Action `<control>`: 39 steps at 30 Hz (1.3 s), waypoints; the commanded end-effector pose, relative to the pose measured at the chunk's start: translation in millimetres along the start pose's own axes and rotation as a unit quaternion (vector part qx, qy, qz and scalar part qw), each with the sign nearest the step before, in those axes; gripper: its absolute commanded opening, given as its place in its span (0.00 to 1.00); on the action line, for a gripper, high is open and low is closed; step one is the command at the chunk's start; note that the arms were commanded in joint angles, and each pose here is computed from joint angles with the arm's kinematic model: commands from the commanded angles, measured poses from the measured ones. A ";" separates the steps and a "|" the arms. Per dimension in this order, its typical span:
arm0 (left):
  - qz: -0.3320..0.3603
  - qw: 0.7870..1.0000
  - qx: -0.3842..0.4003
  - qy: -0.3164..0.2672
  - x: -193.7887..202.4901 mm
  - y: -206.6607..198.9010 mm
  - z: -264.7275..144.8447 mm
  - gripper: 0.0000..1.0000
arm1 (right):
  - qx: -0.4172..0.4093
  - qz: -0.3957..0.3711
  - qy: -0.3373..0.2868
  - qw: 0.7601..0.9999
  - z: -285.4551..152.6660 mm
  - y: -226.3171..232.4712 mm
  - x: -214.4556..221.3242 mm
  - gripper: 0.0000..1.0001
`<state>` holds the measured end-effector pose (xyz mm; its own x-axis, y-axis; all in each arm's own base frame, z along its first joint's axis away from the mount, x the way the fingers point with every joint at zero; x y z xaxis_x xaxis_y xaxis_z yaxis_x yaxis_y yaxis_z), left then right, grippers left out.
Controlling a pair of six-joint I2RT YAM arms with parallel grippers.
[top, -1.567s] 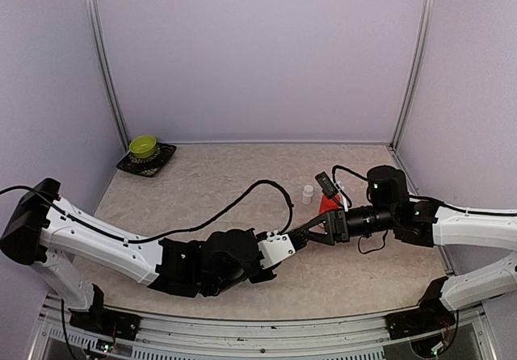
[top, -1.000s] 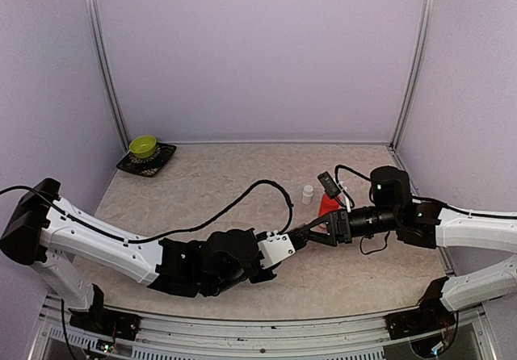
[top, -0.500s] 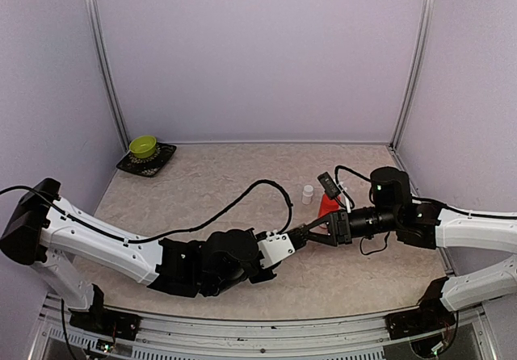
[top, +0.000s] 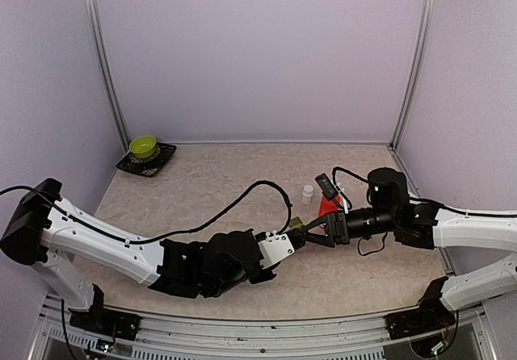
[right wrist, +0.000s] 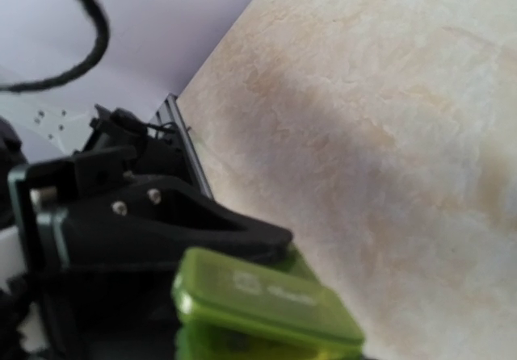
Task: Sort the pills into containers
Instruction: Open the lid of the pill container, then adjust the lid of the pill container on the pill container.
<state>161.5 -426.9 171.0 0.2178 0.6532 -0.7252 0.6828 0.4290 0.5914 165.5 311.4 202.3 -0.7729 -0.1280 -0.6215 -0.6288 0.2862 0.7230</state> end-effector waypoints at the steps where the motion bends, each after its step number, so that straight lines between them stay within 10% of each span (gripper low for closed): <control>1: -0.002 1.000 -0.013 -0.003 -1.2 0.1 1.3 0.16 | -0.014 -0.003 0.000 1.000 0.2 13.3 -1.5 0.69; 6: 0.003 1.000 -0.015 -0.003 -0.3 1.0 0.4 0.17 | -0.009 0.000 -0.007 1.000 -2.1 15.8 -6.7 0.84; 20: 0.003 1.000 -0.009 -0.010 -3.4 -1.1 -1.4 0.17 | 0.000 0.006 -0.006 1.000 6.9 5.8 -7.8 0.67; 39: 0.089 0.989 -0.121 0.009 8.6 9.8 -7.5 0.17 | -0.010 0.086 -0.001 0.996 -0.9 5.4 -7.4 0.82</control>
<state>161.4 -418.2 162.4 0.2864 0.7304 -0.6201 0.5449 0.4081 0.7324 166.6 316.1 203.8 -0.8493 -0.0950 -0.5193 -0.5227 0.2888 0.8021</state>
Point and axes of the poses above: each gripper's point midway between its finger pads, its own z axis out along the fingers, its own y axis along the line the jaws close on, x = y × z, the point moved 1 cm from there along -z, back along the fingers, and after that the axes turned 2 degrees about z, right-handed, at the moved point
